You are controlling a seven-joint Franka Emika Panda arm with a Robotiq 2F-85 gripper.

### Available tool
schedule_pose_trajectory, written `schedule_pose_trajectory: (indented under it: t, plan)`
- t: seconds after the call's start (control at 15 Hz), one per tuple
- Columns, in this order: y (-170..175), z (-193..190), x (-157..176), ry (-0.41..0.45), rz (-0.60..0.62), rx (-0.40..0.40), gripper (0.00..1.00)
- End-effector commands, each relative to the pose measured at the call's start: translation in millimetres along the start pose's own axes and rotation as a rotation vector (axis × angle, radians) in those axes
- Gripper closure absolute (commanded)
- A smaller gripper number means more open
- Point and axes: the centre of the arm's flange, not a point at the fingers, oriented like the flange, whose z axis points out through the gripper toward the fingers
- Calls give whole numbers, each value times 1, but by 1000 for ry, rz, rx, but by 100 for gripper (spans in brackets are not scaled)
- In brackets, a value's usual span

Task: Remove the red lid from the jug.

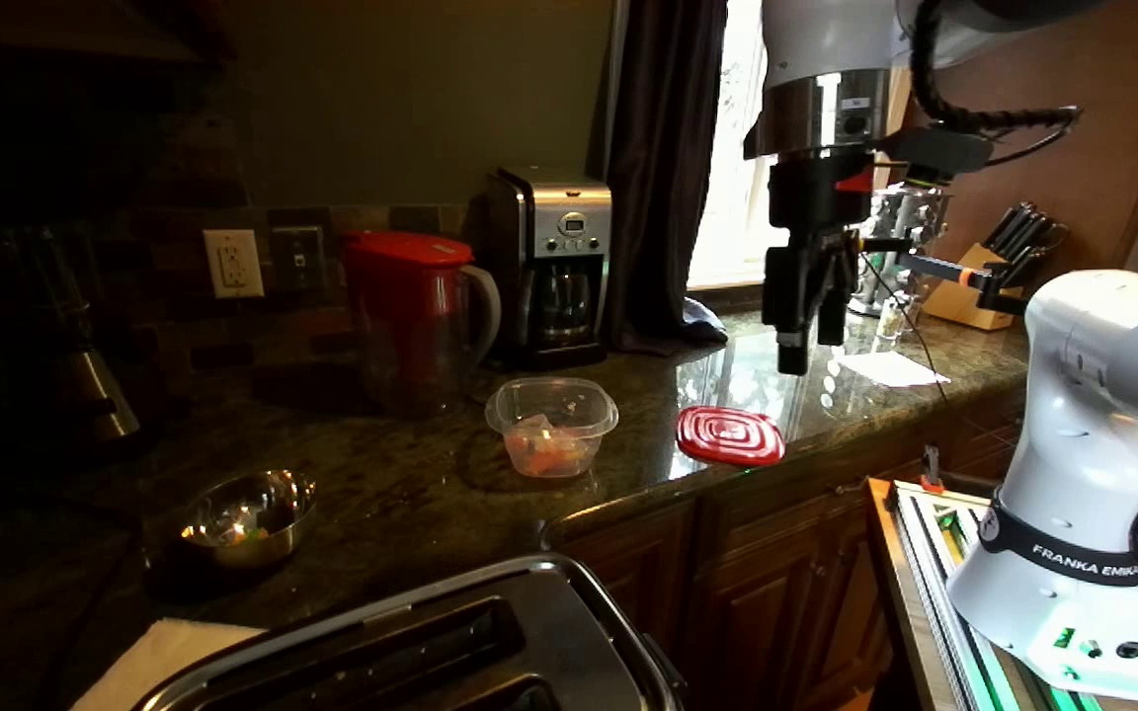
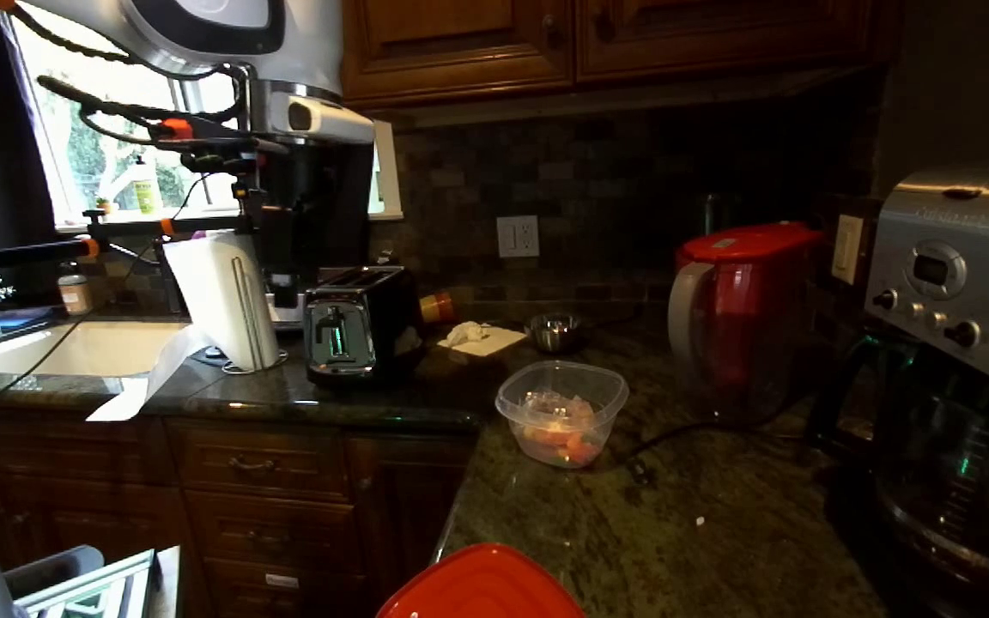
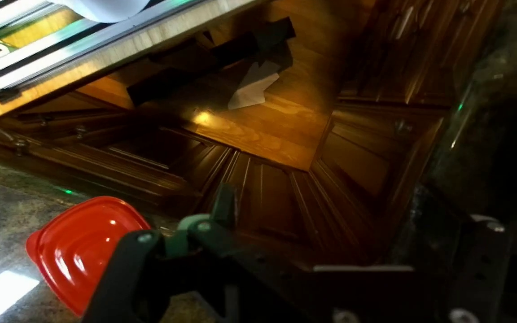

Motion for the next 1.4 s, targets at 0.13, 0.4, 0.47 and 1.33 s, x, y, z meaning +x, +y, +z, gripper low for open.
schedule_pose_trajectory:
  t: [0.13,0.4,0.47,1.33]
  plan:
    - [2,-2,76,4,285,112,0]
    - [27,-21,125,27,475,203,0]
    - [31,-26,131,33,522,223,0]
    - [115,-76,203,260,863,452,0]
